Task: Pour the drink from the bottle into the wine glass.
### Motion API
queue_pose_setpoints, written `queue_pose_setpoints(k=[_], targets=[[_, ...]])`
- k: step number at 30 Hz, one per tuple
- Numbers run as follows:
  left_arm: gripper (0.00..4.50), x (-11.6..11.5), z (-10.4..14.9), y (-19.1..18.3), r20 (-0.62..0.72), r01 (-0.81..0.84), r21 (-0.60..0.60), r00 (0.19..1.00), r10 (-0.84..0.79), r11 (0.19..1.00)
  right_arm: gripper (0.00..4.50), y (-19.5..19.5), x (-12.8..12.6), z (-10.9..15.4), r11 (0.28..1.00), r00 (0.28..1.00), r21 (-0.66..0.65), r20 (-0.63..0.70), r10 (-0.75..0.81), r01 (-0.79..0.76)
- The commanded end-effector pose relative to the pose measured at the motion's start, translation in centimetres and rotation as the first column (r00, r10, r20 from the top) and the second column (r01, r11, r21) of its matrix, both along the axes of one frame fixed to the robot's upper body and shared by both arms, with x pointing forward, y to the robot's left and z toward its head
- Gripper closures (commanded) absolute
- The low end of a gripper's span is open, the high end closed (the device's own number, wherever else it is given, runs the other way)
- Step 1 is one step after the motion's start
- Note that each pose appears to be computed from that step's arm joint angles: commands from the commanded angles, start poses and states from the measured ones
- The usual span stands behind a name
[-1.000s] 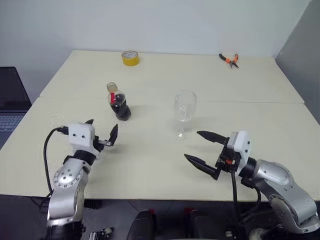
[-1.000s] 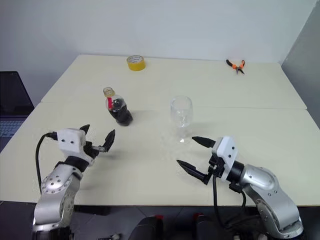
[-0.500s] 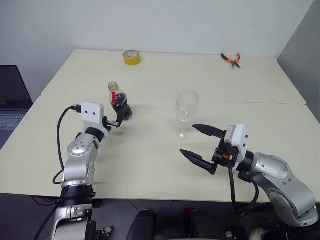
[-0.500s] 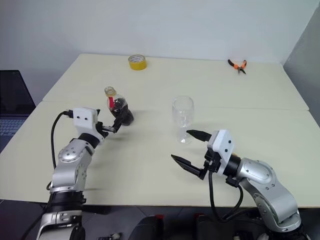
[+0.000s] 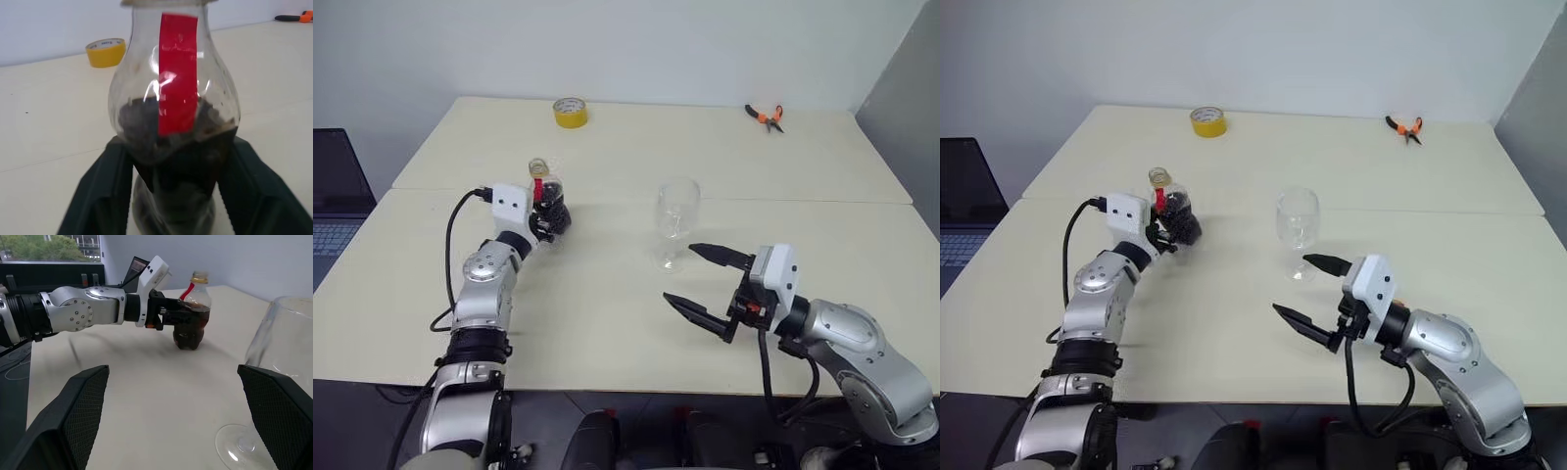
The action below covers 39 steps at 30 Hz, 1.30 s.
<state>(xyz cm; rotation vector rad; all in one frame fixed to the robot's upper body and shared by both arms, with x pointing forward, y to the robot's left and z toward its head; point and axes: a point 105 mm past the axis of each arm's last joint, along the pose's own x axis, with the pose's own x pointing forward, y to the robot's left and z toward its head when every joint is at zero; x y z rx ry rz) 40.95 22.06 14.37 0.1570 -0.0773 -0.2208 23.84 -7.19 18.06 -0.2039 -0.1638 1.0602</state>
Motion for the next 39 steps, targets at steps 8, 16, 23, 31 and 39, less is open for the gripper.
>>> queue_pose_setpoints(k=[8, 16, 23, 31, 39], targets=[[3.86, 0.2, 6.0, -2.9, 0.189, 0.108, 0.060, 0.975, -0.118, 0.992, 0.00, -0.1, -0.5, 1.0, 1.000, 0.998, 0.012, 0.059, -0.027, 0.027], [3.86, -0.3, 8.5, -5.8, 0.291, 0.180, 0.135, 0.933, -0.213, 0.974, 0.00, -0.1, -0.5, 0.9, 0.999, 0.998, 0.027, 0.053, -0.045, 0.044], [3.87, -0.6, 8.1, -7.2, 0.299, 0.215, 0.160, 0.920, -0.255, 0.963, 0.00, -0.2, -0.5, 0.9, 0.998, 0.997, 0.026, 0.051, -0.057, 0.056], [3.89, -0.9, 8.5, -8.5, 0.322, 0.226, 0.366, 0.879, -0.351, 0.903, 0.00, -0.5, -0.3, 1.6, 0.994, 0.995, 0.072, 0.050, -0.086, 0.082], [3.89, -0.9, 9.4, -10.4, 0.352, 0.181, 0.655, 0.787, -0.508, 0.734, 0.00, -0.6, -0.1, 1.5, 0.990, 0.993, 0.088, 0.042, -0.113, 0.109]])
